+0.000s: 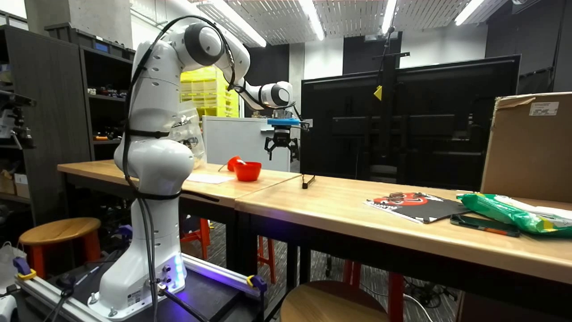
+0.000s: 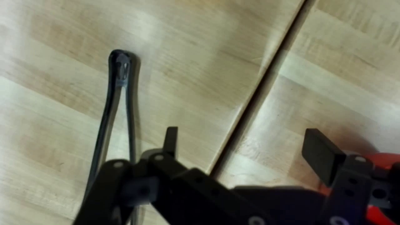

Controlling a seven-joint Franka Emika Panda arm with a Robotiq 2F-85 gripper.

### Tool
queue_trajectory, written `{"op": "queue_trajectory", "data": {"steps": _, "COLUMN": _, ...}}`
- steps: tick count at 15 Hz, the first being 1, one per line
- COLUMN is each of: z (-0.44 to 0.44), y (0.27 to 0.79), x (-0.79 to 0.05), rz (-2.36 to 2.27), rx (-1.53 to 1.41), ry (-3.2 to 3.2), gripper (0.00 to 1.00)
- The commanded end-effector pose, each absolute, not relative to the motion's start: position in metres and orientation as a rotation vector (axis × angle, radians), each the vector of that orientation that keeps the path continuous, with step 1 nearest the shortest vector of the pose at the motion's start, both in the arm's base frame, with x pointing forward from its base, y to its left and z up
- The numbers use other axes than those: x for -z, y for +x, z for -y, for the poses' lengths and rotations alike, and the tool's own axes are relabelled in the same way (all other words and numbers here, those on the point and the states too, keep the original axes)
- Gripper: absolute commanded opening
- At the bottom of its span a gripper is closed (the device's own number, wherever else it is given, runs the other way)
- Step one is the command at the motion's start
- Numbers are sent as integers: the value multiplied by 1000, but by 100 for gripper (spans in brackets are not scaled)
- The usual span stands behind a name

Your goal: Move the black tongs to the right

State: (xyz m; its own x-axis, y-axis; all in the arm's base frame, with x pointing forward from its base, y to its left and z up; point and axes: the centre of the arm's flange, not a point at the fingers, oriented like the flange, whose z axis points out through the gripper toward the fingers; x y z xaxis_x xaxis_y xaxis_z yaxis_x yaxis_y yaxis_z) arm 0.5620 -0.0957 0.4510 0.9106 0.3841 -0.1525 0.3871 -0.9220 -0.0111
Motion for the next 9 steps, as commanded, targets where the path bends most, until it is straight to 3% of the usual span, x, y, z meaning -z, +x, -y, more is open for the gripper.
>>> {"op": "queue_trajectory", "data": {"steps": 1, "z": 69, "y": 495, "x": -456, "rz": -634, "rx": 209, "ry": 3020, "gripper": 100}}
{"op": "queue_trajectory", "data": {"steps": 9, "z": 49, "y": 422, "x": -425, "rz": -757, "rx": 122, "ry": 2978, "gripper": 100}}
